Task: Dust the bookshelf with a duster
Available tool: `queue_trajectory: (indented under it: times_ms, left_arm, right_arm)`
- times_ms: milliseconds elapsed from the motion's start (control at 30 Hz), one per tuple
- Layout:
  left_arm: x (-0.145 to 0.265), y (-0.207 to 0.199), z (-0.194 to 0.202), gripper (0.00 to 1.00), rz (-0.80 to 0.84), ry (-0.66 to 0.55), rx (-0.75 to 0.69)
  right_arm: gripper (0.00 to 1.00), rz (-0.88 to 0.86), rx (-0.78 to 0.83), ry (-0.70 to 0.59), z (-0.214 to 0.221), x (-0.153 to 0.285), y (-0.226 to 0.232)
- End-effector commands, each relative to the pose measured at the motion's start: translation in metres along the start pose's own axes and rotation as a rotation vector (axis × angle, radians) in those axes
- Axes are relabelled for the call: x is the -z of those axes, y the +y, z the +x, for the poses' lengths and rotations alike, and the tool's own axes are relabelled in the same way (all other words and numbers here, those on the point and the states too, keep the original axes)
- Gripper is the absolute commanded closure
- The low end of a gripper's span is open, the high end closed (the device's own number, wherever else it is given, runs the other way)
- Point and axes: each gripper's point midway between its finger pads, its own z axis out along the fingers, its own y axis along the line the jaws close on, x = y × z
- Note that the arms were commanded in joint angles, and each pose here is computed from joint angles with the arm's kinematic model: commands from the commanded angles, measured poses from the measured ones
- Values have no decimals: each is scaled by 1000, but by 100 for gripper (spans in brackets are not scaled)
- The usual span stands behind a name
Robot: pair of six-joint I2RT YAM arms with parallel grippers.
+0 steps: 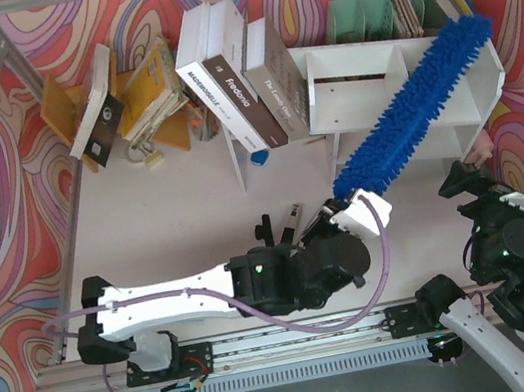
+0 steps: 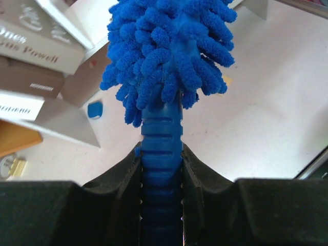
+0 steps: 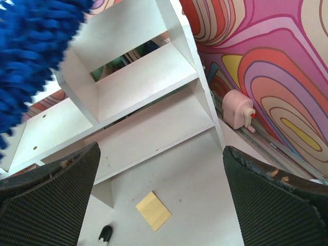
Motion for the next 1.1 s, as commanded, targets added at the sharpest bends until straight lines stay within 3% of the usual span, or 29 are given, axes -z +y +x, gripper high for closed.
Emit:
queue_trajectory:
  times_ms: [0, 400, 1067]
  left_arm:
    - [30, 32, -16, 100, -205, -97, 130]
    - [72, 40, 26, 100, -299, -46, 278]
    - [73, 0, 86, 100, -348, 134, 347]
  right_arm:
    - [9, 6, -7, -18, -4, -1, 0]
    - [9, 11, 1, -12, -2, -3, 1]
    - [9, 2, 7, -4, 0, -4, 4]
